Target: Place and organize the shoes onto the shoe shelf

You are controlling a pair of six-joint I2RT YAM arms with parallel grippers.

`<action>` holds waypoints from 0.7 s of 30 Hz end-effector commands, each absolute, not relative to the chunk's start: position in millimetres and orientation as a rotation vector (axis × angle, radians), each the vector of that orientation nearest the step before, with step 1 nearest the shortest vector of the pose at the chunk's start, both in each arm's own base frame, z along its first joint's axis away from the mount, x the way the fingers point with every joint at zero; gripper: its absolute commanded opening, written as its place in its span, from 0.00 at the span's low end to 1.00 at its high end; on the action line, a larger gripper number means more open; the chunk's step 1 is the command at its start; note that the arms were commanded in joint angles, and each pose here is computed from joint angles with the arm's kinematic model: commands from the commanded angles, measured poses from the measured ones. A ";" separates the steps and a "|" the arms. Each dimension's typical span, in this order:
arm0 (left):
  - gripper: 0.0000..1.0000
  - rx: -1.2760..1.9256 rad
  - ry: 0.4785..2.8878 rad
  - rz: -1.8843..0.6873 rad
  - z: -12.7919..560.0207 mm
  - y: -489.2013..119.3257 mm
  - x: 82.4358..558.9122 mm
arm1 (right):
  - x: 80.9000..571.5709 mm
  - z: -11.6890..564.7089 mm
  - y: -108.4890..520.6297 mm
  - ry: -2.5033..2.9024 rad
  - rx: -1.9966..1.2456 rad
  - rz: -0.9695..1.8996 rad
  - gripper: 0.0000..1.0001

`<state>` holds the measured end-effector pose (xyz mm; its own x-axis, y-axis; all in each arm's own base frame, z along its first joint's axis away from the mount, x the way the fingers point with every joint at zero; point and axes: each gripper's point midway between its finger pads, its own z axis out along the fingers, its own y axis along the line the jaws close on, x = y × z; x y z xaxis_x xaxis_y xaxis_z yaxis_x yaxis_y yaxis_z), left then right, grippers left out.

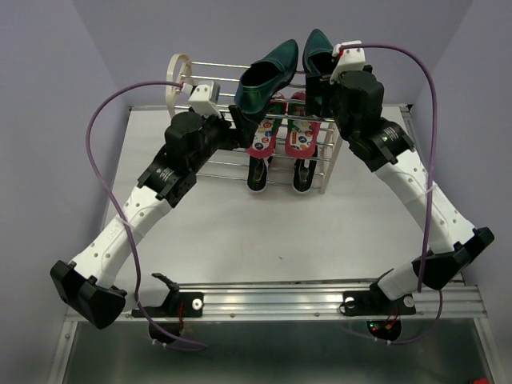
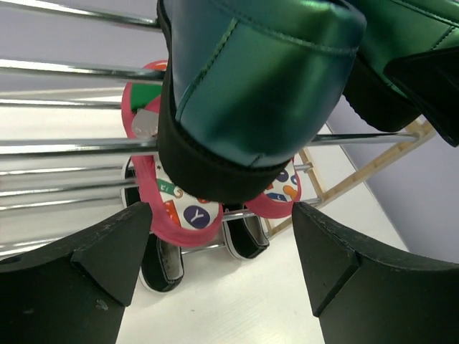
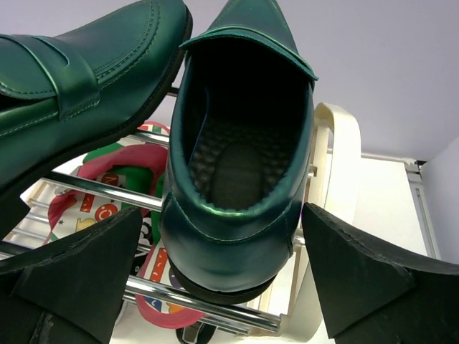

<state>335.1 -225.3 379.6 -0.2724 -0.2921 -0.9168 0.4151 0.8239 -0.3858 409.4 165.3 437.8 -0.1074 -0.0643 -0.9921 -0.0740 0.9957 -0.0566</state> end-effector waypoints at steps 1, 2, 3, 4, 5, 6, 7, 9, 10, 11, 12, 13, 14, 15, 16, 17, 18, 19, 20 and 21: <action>0.83 0.168 1.538 -0.746 437.2 -240.0 338.2 | 404.4 482.6 154.6 1.553 -0.036 0.015 0.96; 0.78 0.183 1.540 -0.752 437.2 -244.6 341.7 | 404.4 481.6 153.5 1.551 -0.024 0.015 0.88; 0.75 0.195 1.540 -0.757 437.7 -247.9 342.8 | 404.7 480.9 152.1 1.550 -0.016 0.008 0.84; 0.74 0.210 1.537 -0.767 438.4 -251.9 342.8 | 404.5 480.5 151.1 1.549 -0.011 0.005 0.82; 0.73 0.228 1.537 -0.774 438.8 -256.5 344.1 | 404.0 478.7 150.2 1.549 -0.004 0.005 0.76; 0.69 0.240 1.538 -0.777 438.2 -259.5 344.5 | 403.8 480.6 148.9 1.540 0.010 0.008 0.72; 0.67 0.259 1.526 -0.789 442.2 -264.2 342.2 | 403.4 480.9 148.8 1.537 0.014 0.011 0.68; 0.66 0.273 1.529 -0.789 441.2 -269.4 344.5 | 400.8 482.9 149.5 1.530 0.008 0.027 0.58; 0.65 0.281 1.529 -0.791 440.8 -271.4 345.0 | 399.7 483.1 151.0 1.527 0.001 0.039 0.55; 0.64 0.282 1.528 -0.795 442.2 -273.0 344.9 | 399.3 483.0 152.0 1.526 -0.002 0.046 0.44; 0.62 0.282 1.532 -0.797 440.9 -274.9 346.3 | 397.0 486.2 154.2 1.518 -0.012 0.067 0.40; 0.62 0.285 1.526 -0.799 442.9 -275.9 346.3 | 396.6 485.2 156.0 1.520 -0.020 0.075 0.35; 0.62 0.287 1.524 -0.807 444.3 -277.9 345.5 | 395.5 487.5 157.1 1.515 -0.022 0.089 0.31; 0.62 0.300 1.528 -0.805 441.7 -280.7 346.3 | 394.1 489.5 160.1 1.511 -0.032 0.109 0.30; 0.62 0.305 1.527 -0.810 442.2 -282.5 345.6 | 392.7 492.4 160.5 1.504 -0.031 0.120 0.29; 0.62 0.304 1.527 -0.809 442.3 -282.6 346.1 | 391.2 496.1 160.6 1.496 -0.027 0.131 0.25; 0.62 0.301 1.526 -0.809 442.7 -282.8 346.0 | 388.5 500.2 161.2 1.487 -0.033 0.145 0.24; 0.62 0.295 1.527 -0.804 442.7 -281.8 346.9 | 388.0 501.4 163.5 1.485 -0.030 0.165 0.24; 0.62 0.271 1.529 -0.792 442.8 -278.9 349.2 | 383.9 505.7 164.0 1.477 -0.016 0.198 0.22; 0.62 0.263 1.533 -0.785 441.7 -277.8 350.3 | 381.7 509.0 164.8 1.470 -0.013 0.216 0.22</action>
<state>349.3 -279.3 388.5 -0.2792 -0.2112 -0.9367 0.5650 0.7527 -0.3381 407.1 166.4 447.4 -0.0595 -0.0199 -0.9980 -0.0837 0.9964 -0.0148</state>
